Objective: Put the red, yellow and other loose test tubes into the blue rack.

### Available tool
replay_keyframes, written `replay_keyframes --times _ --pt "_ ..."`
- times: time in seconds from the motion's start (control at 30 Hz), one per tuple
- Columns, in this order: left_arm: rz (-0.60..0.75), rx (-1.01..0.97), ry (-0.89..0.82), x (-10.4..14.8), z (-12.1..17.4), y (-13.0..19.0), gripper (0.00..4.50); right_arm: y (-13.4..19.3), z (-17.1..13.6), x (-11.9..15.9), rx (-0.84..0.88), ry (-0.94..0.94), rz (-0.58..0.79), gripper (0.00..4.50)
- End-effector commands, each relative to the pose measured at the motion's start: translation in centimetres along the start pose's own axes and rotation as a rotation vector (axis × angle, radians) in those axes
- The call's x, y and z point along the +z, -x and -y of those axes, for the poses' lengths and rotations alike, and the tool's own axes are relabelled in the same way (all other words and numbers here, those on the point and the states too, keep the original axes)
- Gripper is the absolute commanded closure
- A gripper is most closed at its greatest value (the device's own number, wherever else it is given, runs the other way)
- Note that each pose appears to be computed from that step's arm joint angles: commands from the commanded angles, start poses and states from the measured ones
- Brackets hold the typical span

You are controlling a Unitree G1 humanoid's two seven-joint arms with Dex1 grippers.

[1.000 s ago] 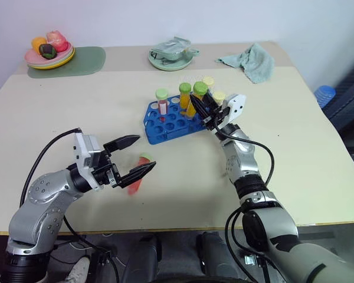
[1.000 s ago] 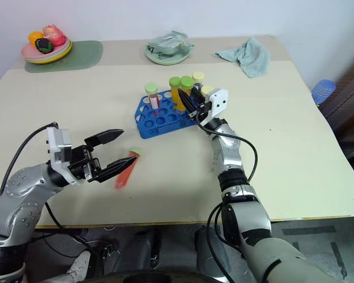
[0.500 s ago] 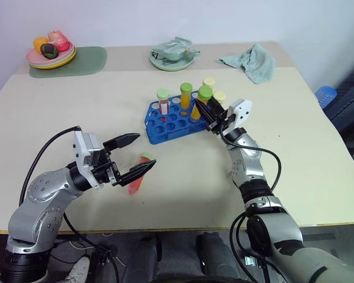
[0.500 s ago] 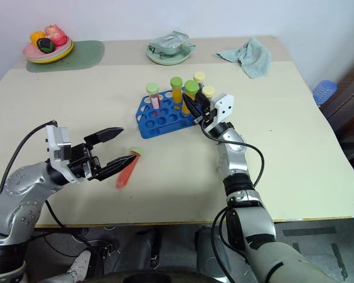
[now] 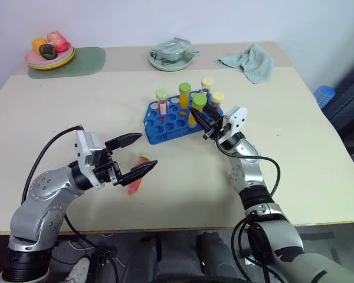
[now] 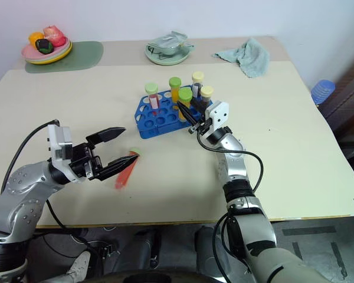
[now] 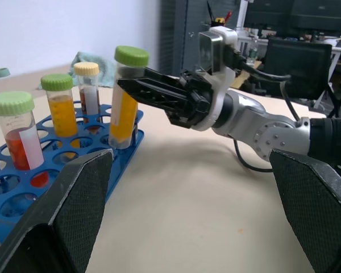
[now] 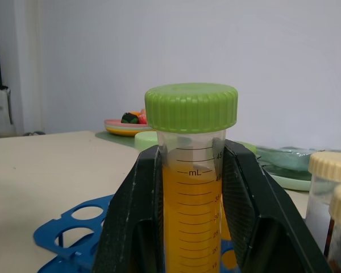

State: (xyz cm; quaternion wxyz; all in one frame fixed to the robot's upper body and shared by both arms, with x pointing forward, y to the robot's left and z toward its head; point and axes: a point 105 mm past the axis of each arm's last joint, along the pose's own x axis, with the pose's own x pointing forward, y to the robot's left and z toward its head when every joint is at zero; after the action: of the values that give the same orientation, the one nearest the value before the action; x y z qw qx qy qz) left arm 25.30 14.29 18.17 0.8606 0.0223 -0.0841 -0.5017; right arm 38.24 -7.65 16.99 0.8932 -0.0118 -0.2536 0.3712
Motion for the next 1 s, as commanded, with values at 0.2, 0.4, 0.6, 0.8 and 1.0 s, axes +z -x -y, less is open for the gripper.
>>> replay_keyframes --times 0.2,0.4,0.6,0.8,1.0 --pt "0.023 0.002 -0.024 0.8 0.3 0.1 0.0 -0.5 0.9 -0.7 -0.008 -0.003 -0.046 3.68" --pt "0.022 0.01 -0.022 0.8 0.4 0.2 0.0 -0.1 1.1 -1.1 -0.016 -0.018 -0.06 3.68" --pt "0.022 0.007 -0.021 0.7 0.3 0.2 0.0 -0.2 2.4 -1.3 -0.072 -0.064 -0.072 3.68" --pt "0.021 0.004 -0.022 0.8 0.3 0.2 0.0 -0.4 3.5 -1.1 -0.101 -0.079 -0.078 3.68" --pt "0.022 0.007 -0.022 0.8 0.4 0.2 0.0 0.0 3.1 -1.4 -0.082 -0.085 -0.085 3.68"
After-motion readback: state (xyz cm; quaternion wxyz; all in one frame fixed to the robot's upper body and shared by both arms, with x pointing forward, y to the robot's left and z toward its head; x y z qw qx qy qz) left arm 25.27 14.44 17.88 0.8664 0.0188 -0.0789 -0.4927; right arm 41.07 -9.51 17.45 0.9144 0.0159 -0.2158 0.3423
